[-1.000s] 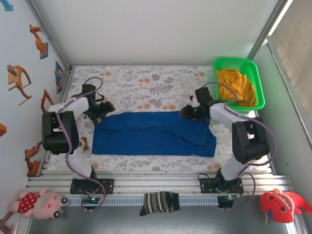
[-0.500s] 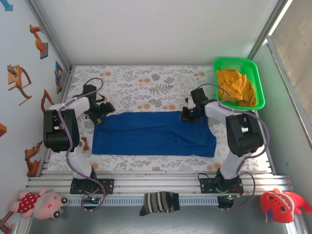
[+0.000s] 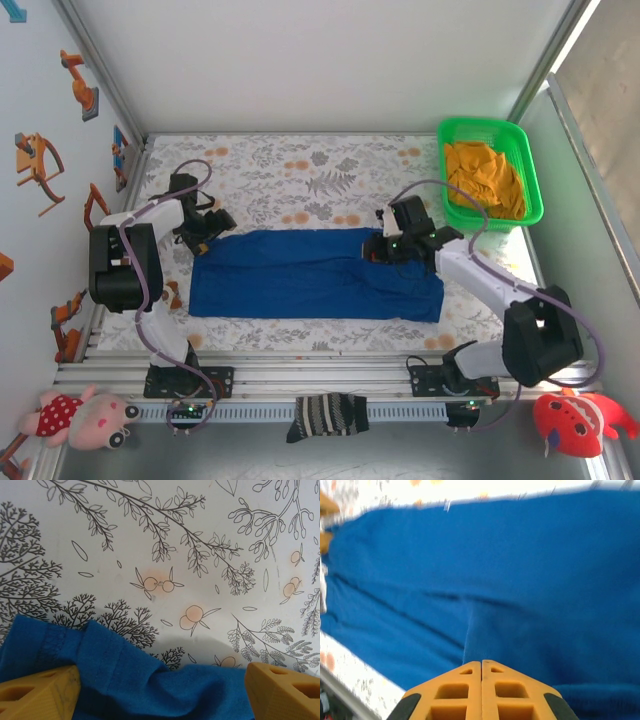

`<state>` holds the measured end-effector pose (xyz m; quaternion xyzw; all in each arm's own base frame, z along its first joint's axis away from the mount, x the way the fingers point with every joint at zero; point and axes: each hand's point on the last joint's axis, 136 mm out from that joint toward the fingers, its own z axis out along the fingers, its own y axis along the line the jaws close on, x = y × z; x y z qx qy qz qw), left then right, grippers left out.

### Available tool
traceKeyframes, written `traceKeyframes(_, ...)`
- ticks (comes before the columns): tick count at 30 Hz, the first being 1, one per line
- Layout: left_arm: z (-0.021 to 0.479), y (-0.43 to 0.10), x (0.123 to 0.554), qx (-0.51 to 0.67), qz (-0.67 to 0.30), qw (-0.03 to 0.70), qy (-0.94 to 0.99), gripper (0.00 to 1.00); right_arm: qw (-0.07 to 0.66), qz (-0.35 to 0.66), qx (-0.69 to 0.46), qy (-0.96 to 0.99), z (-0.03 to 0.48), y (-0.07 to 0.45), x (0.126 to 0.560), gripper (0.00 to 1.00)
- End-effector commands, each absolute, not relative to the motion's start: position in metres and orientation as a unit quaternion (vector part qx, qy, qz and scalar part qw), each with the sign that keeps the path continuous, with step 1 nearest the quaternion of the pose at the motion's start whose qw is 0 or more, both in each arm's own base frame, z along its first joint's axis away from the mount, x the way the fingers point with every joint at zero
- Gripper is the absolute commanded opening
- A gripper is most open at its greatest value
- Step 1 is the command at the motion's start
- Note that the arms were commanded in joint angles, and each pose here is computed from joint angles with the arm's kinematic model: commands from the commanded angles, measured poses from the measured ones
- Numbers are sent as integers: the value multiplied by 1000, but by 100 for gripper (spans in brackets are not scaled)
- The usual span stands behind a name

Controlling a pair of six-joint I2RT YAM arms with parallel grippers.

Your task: Fold the inside-out t-shirt

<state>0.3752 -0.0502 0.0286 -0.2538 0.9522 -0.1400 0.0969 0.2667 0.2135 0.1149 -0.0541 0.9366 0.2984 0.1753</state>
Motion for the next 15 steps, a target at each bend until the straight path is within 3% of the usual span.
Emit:
traceKeyframes(1,25,-54,381,-257,-148,96,950,85,156,274,-15,949,99,209,230,0)
traceKeyframes(3,26,-54,383,-256,-148,98,950,85,146,275,-9,950,91,211,203,0)
traceKeyframes(5,27,-55,383,-255,-149,98,950,85,143,287,-14,947,95,216,177,24)
traceKeyframes(8,28,-54,383,-253,-147,99,951,85,172,272,-17,947,112,201,172,41)
traceKeyframes(11,29,-54,383,-253,-147,98,951,85,219,199,-20,955,126,171,193,45)
traceKeyframes(15,33,-54,382,-249,-146,99,952,85,217,128,2,968,117,139,223,46)
